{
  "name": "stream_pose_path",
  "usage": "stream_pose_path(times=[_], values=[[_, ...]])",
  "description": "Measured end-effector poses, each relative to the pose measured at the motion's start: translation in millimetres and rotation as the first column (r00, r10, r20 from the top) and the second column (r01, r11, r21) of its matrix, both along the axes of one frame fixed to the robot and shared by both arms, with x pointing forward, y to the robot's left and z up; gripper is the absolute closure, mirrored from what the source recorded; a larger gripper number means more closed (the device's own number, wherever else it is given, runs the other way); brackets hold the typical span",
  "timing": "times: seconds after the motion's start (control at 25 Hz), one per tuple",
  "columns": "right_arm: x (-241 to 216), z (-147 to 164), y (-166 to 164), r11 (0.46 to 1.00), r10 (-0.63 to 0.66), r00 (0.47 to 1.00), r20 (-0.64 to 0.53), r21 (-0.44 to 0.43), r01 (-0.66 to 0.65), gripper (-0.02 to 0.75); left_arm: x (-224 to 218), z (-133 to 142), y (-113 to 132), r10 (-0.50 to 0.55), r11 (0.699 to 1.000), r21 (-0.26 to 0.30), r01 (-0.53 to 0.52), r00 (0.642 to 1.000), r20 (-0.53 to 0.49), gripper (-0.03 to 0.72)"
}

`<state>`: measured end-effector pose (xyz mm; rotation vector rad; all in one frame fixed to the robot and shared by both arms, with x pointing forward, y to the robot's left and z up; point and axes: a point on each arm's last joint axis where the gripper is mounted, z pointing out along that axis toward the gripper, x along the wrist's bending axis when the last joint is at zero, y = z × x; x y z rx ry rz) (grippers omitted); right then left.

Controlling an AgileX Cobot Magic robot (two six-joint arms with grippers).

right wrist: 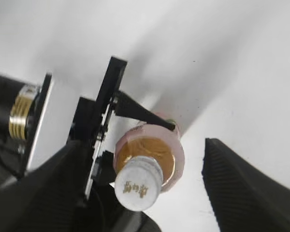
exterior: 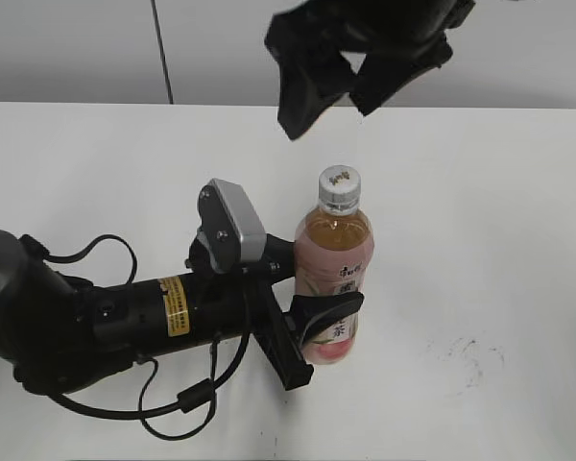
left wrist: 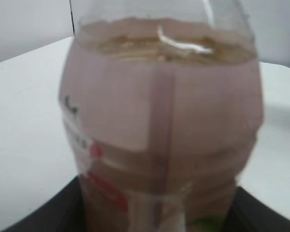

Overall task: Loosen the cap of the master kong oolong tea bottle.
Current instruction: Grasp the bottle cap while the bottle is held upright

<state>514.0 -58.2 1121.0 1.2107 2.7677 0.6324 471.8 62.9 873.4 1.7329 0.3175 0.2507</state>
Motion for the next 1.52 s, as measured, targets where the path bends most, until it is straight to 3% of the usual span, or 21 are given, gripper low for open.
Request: stream_pose_path(times=[0.16, 0.64, 0.76, 0.92, 1.0, 1.16, 1.32, 1.44, 1.52], values=[[1, 7, -1, 0.975, -0.213, 0.975, -0.057, 0.047, 0.216, 0.161, 0, 0, 0, 0.000, 1.000, 0.000, 0.000, 1.000, 0.000, 0.314], [-10, -43, -7, 0.960, -0.281, 0.936, -0.213, -0.069, 0.273, 0.174, 0, 0, 0, 0.000, 1.000, 0.000, 0.000, 1.000, 0.000, 0.314], [-11, -43, -6, 0.960, -0.281, 0.935, -0.216, -0.066, 0.273, 0.253, 0, 0, 0, 0.000, 1.000, 0.000, 0.000, 1.000, 0.000, 0.314], [-11, -43, -5, 0.963, -0.271, 0.937, -0.220, -0.060, 0.264, 0.456, 0, 0, 0, 0.000, 1.000, 0.000, 0.000, 1.000, 0.000, 0.314], [-11, -43, -5, 0.971, -0.239, 0.948, -0.210, -0.061, 0.232, 0.456, 0, 0, 0, 0.000, 1.000, 0.002, 0.000, 1.000, -0.001, 0.314], [-11, -43, -5, 0.994, -0.099, 0.981, -0.166, -0.065, 0.089, 0.456, 0, 0, 0, 0.000, 1.000, 0.002, 0.000, 1.000, -0.001, 0.314], [-11, -43, -5, 0.967, 0.229, 0.971, -0.071, -0.101, -0.235, 0.456, 0, 0, 0, 0.000, 1.000, 0.002, 0.000, 1.000, -0.001, 0.314], [-11, -42, -6, 0.817, 0.561, 0.828, 0.017, -0.175, -0.550, 0.456, 0, 0, 0, 0.000, 1.000, 0.002, 0.000, 1.000, -0.001, 0.314], [-11, -42, -6, 0.643, 0.756, 0.652, 0.058, -0.246, -0.725, 0.456, 0, 0, 0, 0.000, 1.000, 0.001, 0.000, 1.000, 0.000, 0.314]])
